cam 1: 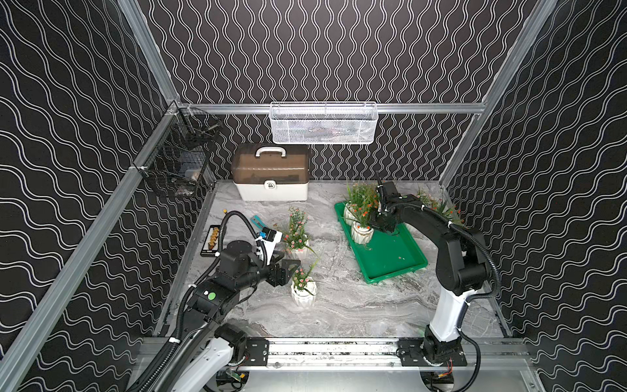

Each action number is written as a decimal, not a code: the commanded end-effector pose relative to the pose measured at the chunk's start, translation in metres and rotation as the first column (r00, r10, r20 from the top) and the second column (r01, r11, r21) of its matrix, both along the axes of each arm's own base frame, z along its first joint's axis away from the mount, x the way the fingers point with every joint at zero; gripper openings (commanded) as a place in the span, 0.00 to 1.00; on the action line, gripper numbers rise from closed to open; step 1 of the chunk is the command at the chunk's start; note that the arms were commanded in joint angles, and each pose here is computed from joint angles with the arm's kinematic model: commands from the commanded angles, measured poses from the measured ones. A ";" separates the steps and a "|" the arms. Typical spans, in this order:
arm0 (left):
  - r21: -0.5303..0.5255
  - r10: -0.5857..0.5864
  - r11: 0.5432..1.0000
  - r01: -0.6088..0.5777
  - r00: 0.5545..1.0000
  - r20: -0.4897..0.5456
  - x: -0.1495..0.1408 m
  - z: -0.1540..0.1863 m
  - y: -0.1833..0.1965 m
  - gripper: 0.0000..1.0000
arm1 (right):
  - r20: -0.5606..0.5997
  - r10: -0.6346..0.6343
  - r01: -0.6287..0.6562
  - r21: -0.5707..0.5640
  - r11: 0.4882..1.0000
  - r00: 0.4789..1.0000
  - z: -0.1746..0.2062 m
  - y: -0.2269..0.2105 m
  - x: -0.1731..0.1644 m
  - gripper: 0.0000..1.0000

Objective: Put the potted gypsophila into the storage box
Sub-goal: Place the baby's breath potted plant at the storage box, then pick up the baby's breath potted plant from the center of the board.

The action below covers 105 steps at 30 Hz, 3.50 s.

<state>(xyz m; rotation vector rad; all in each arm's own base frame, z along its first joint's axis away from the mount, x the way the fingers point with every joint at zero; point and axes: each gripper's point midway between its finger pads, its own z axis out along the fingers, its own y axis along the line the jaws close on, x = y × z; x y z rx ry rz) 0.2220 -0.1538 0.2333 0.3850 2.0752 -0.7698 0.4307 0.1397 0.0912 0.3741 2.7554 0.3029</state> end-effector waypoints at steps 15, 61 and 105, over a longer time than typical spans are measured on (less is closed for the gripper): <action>-0.012 0.020 1.000 -0.021 0.999 -0.028 0.008 0.000 0.006 0.76 | 0.136 0.074 -0.082 0.060 0.995 0.988 0.075 -0.011 -0.070 0.37; 0.161 0.094 0.986 -0.033 0.919 -0.383 -0.075 0.010 0.042 0.73 | -0.002 0.501 -0.478 0.301 0.825 0.865 0.032 0.212 -0.236 0.34; 0.112 0.061 0.993 -0.025 0.939 -0.339 -0.062 -0.001 0.033 0.72 | -0.130 0.496 -0.494 0.046 0.868 0.859 -0.028 0.228 -0.237 0.26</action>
